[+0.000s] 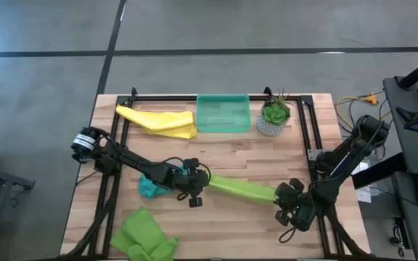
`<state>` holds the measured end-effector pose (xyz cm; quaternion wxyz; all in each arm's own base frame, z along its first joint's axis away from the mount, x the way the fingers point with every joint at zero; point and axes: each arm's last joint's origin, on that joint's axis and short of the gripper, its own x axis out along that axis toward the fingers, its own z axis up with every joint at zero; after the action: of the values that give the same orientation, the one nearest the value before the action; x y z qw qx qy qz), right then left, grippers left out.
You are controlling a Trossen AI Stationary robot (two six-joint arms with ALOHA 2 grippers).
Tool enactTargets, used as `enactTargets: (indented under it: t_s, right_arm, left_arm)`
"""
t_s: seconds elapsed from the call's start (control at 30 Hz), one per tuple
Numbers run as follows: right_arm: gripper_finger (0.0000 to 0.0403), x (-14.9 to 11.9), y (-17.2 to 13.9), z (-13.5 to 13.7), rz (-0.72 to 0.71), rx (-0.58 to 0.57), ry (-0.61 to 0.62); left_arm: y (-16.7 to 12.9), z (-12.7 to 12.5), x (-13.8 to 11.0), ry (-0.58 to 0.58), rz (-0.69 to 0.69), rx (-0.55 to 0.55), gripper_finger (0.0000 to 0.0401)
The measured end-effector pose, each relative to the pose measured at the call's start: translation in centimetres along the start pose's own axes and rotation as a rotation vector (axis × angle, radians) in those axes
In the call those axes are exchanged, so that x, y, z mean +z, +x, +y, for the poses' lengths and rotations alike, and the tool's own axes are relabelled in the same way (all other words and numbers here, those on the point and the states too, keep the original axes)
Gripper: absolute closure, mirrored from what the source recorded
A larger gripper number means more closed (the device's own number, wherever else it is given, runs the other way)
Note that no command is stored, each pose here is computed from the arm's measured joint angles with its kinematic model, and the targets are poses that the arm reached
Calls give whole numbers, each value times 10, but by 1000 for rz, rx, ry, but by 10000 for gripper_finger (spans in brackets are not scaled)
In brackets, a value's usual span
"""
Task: Fold microfiber towels
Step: Fold the light green microfiber cloth
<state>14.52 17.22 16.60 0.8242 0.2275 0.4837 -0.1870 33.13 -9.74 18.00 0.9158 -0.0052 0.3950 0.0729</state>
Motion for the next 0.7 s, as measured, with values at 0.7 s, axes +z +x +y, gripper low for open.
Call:
enactTargets:
  t_s: [0.7]
  right_arm:
    - [385,16,8,-11,-14,-102,42]
  left_arm:
    - [7,21,3,-44,3,53,392]
